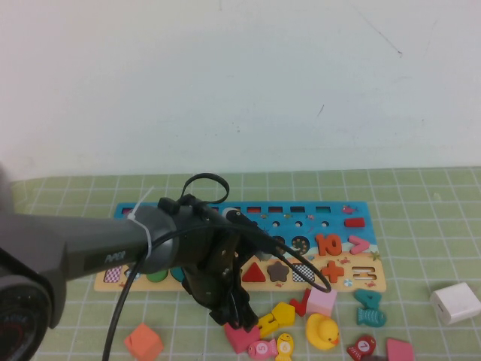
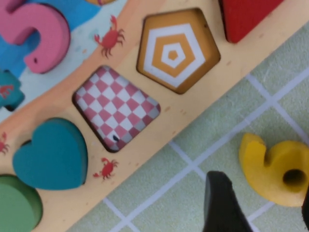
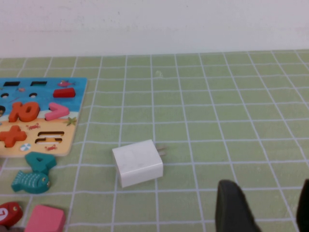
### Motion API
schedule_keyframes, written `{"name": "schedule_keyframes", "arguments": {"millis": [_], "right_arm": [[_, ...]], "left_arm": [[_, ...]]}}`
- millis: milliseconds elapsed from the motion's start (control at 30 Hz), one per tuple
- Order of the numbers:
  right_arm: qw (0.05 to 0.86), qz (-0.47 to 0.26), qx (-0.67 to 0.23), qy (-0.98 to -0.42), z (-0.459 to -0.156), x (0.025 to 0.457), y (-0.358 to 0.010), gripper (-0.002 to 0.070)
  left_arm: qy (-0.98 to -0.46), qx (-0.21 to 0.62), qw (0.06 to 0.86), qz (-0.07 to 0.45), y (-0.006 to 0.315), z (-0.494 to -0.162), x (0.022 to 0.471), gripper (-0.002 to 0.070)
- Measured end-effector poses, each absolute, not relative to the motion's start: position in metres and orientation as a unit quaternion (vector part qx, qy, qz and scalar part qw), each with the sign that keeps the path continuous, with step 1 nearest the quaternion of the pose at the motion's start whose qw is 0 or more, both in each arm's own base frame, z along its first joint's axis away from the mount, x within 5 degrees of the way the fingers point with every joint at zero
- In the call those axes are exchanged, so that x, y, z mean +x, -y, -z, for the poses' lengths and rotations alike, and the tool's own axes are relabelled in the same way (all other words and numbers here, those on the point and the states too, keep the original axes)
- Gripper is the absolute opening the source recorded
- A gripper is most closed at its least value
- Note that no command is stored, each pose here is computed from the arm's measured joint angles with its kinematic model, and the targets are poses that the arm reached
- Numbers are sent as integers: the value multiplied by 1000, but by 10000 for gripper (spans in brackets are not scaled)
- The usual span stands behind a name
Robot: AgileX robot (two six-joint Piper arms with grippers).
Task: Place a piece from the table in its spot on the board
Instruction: Pick up the "number 6"
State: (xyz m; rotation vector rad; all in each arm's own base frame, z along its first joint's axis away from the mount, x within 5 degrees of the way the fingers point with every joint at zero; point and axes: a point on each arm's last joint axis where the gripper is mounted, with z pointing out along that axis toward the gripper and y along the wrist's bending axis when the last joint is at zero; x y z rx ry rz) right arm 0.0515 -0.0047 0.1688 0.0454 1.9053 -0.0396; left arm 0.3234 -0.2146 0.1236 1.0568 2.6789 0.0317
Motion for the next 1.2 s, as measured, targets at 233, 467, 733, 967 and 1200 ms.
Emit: {"name": "schedule_keyframes", "arguments": {"millis": [233,467,733,967,1200], "right_arm": [[579,17,19,-815,-169,52,5,283],[579,17,19,-815,-169,52,5,283],[579,17,19,-815,-169,52,5,282],[579,17,19,-815,-169,52,5,282],[579,17,19,-815,-169,52,5,282]], "left_arm": [[-933,346,102,8,216,-122,318,328],[-936,340,80,49,221,-122,311,328],[-940,324,102,28,219,-122,317,414],[-941,319,109,21,218,-120,319,556],[-943,320,87,15,218,-105,318,567]]}}
